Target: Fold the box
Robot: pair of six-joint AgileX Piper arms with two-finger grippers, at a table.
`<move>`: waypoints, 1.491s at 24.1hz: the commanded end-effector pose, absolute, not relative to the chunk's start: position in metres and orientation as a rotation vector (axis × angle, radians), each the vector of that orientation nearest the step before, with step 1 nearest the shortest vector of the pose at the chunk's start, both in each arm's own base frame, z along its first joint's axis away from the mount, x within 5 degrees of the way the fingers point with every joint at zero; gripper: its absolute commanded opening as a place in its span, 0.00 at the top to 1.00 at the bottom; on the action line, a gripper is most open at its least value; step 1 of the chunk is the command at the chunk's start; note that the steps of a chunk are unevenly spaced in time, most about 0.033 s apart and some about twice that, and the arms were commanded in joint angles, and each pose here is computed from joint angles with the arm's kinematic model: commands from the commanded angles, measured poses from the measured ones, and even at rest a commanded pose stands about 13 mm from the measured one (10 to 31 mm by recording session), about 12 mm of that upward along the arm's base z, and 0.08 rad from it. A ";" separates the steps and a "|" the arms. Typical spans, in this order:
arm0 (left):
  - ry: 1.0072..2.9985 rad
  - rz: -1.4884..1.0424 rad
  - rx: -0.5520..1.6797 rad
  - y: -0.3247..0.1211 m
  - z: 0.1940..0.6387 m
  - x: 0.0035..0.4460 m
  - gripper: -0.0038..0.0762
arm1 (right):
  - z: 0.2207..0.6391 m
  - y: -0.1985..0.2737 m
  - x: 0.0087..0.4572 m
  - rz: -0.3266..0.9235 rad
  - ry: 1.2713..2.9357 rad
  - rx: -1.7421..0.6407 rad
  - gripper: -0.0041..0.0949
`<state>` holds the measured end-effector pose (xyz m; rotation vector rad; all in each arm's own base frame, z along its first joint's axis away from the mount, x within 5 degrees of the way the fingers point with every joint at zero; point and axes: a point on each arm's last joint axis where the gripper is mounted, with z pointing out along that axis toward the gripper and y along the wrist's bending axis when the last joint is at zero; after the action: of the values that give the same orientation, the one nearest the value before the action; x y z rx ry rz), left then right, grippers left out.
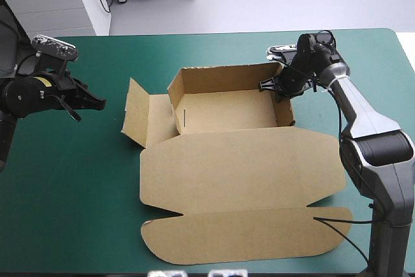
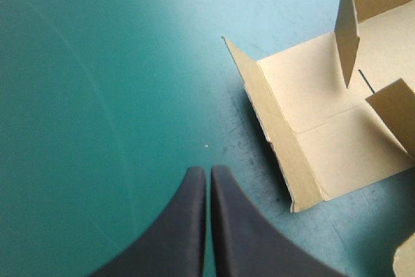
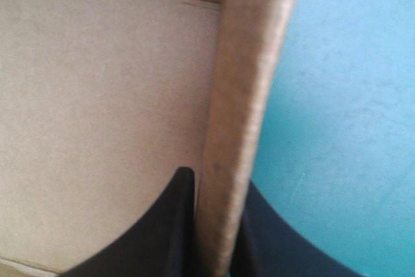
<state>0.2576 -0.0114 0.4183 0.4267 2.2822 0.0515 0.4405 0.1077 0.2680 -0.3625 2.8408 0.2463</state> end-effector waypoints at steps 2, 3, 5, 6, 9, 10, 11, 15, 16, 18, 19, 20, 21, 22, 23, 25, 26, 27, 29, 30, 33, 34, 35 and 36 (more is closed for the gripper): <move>2.192 0.040 0.398 -0.012 0.435 0.251 0.94 | 0.302 0.106 0.432 0.283 2.762 -0.375 0.98; 2.192 0.040 0.398 -0.012 0.435 0.251 0.94 | 0.302 0.107 0.432 0.298 2.760 -0.378 0.98; 2.192 0.040 0.398 -0.012 0.435 0.251 0.94 | 0.306 0.107 0.431 0.308 2.753 -0.376 0.98; 2.193 0.044 0.399 -0.012 0.435 0.251 0.94 | 0.309 0.108 0.429 0.314 2.744 -0.379 0.98; 2.199 0.077 0.407 -0.010 0.435 0.251 0.94 | 0.323 0.107 0.423 0.325 2.704 -0.409 0.98; 2.199 0.083 0.408 -0.010 0.435 0.251 0.94 | 0.330 0.107 0.420 0.321 2.685 -0.425 0.98; 2.200 0.088 0.407 -0.009 0.435 0.251 0.94 | 0.337 0.106 0.417 0.319 2.668 -0.431 0.98; 2.218 0.154 0.346 -0.003 0.435 0.251 0.94 | 0.373 0.102 0.397 0.310 2.576 -0.448 0.98; 2.219 0.171 0.333 -0.002 0.435 0.251 0.94 | 0.379 0.101 0.393 0.308 2.560 -0.451 0.98; 2.229 0.236 0.324 0.003 0.434 0.251 0.94 | 0.402 0.094 0.379 0.302 2.503 -0.439 0.98; 2.235 0.246 0.313 0.004 0.434 0.251 0.94 | 0.420 0.086 0.367 0.295 2.458 -0.421 0.98; 2.237 0.254 0.306 0.005 0.434 0.251 0.94 | 0.426 0.082 0.363 0.288 2.442 -0.411 0.98; 2.240 0.262 0.295 0.006 0.434 0.251 0.94 | 0.442 0.072 0.352 0.270 2.400 -0.398 0.98; 2.240 0.268 0.296 0.006 0.434 0.251 0.94 | 0.447 0.068 0.347 0.263 2.385 -0.391 0.98; 2.240 0.282 0.298 0.007 0.434 0.251 0.94 | 0.461 0.056 0.336 0.252 2.349 -0.359 0.98; 2.244 0.321 0.287 0.010 0.434 0.250 0.94 | 0.469 0.043 0.319 0.253 2.326 -0.343 0.98; 2.236 0.336 0.269 0.011 0.435 0.251 0.94 | 0.471 0.036 0.307 0.245 2.320 -0.351 0.98; 2.229 0.347 0.263 0.012 0.436 0.251 0.94 | 0.471 0.033 0.303 0.249 2.324 -0.336 0.98; 2.213 0.342 0.260 0.012 0.437 0.252 0.94 | 0.471 0.027 0.294 0.260 2.322 -0.314 0.98; 2.211 0.340 0.262 0.012 0.435 0.253 0.94 | 0.474 0.027 0.291 0.256 2.312 -0.315 0.98; 2.215 0.319 0.263 0.010 0.427 0.256 0.94 | 0.479 0.028 0.285 0.268 2.290 -0.316 0.98; 2.223 0.300 0.262 0.009 0.422 0.257 0.94 | 0.480 0.028 0.284 0.266 2.287 -0.321 0.98; 2.227 0.267 0.258 0.007 0.418 0.259 0.94 | 0.482 0.028 0.282 0.263 2.280 -0.324 0.98; 2.230 0.231 0.252 0.005 0.412 0.261 0.94 | 0.483 0.028 0.281 0.261 2.277 -0.327 0.98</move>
<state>0.2613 0.0090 0.4052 0.2869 2.3257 0.2977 0.3007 0.0268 0.4586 -0.3258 2.3710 0.2331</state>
